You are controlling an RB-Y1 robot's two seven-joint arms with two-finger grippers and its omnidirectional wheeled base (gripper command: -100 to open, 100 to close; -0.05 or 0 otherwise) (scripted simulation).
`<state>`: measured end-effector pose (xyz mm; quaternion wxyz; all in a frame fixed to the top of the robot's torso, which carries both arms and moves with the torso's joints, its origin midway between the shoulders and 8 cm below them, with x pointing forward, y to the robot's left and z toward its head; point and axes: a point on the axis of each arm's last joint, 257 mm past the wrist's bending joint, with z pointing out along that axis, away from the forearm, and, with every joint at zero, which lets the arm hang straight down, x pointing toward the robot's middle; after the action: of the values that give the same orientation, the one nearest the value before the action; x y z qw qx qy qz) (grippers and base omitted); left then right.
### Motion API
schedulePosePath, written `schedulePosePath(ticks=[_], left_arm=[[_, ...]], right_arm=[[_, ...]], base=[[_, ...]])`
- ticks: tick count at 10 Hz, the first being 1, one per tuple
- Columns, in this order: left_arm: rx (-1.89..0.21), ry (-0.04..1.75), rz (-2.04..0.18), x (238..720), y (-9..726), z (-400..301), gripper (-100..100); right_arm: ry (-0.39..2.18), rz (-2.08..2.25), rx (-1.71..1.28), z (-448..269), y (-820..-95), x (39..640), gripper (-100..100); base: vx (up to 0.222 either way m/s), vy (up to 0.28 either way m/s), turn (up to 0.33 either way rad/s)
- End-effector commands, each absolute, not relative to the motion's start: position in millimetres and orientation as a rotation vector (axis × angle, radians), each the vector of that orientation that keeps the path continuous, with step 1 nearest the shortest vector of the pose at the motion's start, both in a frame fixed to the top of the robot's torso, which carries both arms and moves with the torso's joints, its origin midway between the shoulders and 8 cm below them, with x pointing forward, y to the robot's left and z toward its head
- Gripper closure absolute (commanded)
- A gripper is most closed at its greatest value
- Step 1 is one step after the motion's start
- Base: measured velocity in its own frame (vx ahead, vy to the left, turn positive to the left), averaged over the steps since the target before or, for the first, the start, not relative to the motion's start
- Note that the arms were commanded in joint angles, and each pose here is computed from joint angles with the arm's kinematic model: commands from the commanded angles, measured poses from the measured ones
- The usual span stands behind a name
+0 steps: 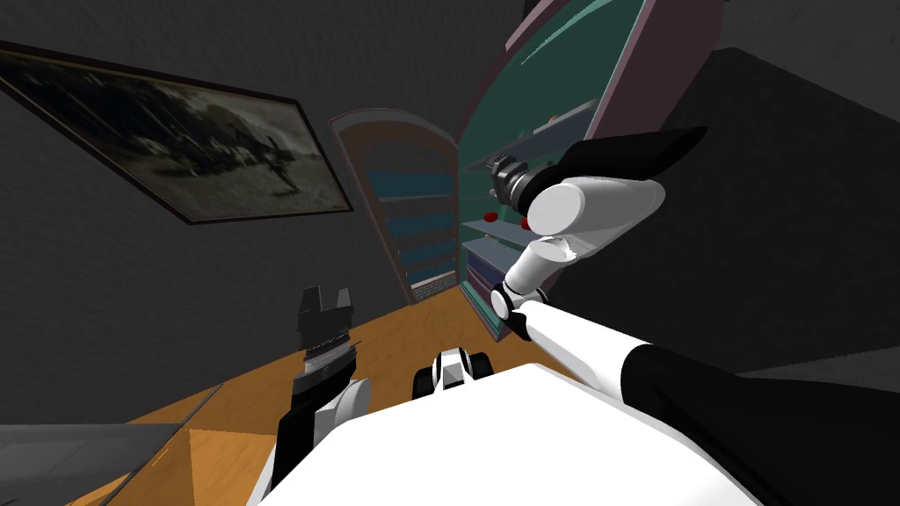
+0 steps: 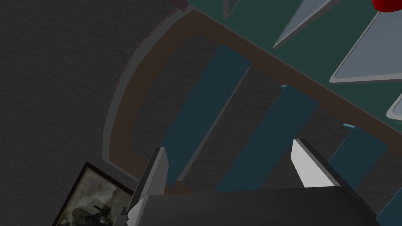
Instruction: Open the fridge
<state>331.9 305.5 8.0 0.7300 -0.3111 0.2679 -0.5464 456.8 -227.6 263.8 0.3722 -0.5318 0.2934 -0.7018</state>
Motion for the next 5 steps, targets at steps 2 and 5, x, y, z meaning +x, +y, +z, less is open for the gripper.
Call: schedulePosePath(ticks=[2, 5], left_arm=[[-0.685, 0.59, -1.203, 331.9, 305.5, 8.0, 0], [-0.685, 0.59, -1.203, 331.9, 305.5, 8.0, 0]], right_arm=[[0.831, -1.726, -1.329, 268.6, -231.3, 446.6, -100], [0.884, -1.662, -1.334, 262.0, -230.8, 444.0, -100]], base=[[-0.006, 0.006, 0.045], [-0.007, 0.004, 0.033]])
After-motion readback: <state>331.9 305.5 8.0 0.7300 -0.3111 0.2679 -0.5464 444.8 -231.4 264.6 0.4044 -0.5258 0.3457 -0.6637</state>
